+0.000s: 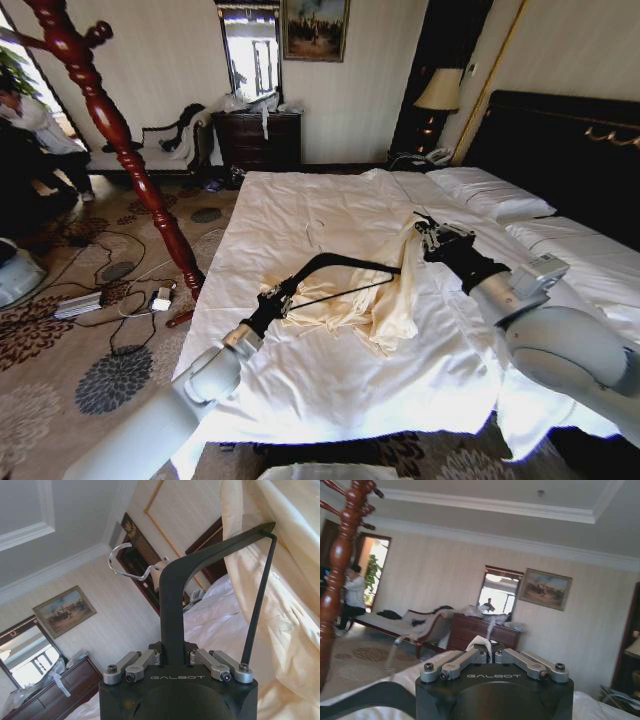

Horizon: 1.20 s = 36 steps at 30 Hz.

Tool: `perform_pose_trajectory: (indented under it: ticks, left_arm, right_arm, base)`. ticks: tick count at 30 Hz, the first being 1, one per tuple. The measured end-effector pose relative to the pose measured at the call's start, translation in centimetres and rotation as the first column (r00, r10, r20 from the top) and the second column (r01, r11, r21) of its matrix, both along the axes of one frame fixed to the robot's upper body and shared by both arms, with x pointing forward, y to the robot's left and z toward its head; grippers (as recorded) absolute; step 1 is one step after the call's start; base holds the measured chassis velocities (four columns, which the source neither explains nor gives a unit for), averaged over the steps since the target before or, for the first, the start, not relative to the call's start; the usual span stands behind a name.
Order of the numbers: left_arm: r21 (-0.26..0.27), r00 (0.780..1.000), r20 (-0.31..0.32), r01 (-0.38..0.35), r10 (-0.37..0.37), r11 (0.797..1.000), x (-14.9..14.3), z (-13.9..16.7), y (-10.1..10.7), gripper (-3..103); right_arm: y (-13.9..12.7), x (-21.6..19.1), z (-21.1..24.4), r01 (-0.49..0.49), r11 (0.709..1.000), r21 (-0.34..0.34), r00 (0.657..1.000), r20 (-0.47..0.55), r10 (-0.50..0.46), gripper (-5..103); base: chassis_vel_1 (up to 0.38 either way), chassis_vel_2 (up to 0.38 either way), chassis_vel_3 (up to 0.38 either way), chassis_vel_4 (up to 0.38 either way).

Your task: Pick up the clothes from the bed and hang them on the clothes hanger.

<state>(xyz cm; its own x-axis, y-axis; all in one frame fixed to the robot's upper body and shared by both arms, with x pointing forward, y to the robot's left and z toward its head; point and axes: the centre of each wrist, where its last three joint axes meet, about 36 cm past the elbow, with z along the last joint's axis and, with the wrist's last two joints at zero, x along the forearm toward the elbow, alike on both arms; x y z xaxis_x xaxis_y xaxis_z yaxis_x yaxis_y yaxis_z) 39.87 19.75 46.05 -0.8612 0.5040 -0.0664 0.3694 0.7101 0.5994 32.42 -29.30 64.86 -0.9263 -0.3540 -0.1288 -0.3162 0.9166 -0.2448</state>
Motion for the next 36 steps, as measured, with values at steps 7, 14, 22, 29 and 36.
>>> perform_pose_trajectory:
  ticks: [7,14,22,29,36]
  left_arm:
    - [-0.022,1.0,-0.024,0.011,-0.012,1.0,1.7,-1.0,-2.8,19]
    - [-0.024,1.0,-0.011,0.007,-0.007,1.0,3.9,-1.5,-5.4,19]
    - [-0.053,1.0,-0.003,-0.029,0.028,0.998,6.4,-1.5,-7.8,19]
    - [-0.057,1.0,0.013,-0.007,0.008,0.998,8.4,-0.9,-10.2,19]
    - [-0.073,0.999,0.028,0.035,-0.033,0.997,9.7,0.3,-13.1,19]
  right_arm:
    - [0.0,0.1,-0.4,-0.128,0.991,0.033,0.992,0.029,0.127,1]
    - [-0.2,0.1,-1.5,-0.185,0.982,0.029,0.983,0.008,0.185,1]
    - [-0.8,-0.1,-3.8,-0.189,0.982,0.013,0.98,-0.057,0.189,1]
    - [-1.7,0.7,-5.3,-0.18,0.983,-0.029,0.979,-0.098,0.177,1]
    - [-2.6,1.1,-6.5,-0.128,0.991,-0.04,0.984,-0.127,0.122,1]
  base:
    - [0.0,0.0,0.0,0.0]
    - [0.0,0.0,0.0,0.0]
    - [0.0,0.0,0.0,0.0]
    - [0.0,0.0,0.0,0.0]
    - [0.0,0.0,0.0,0.0]
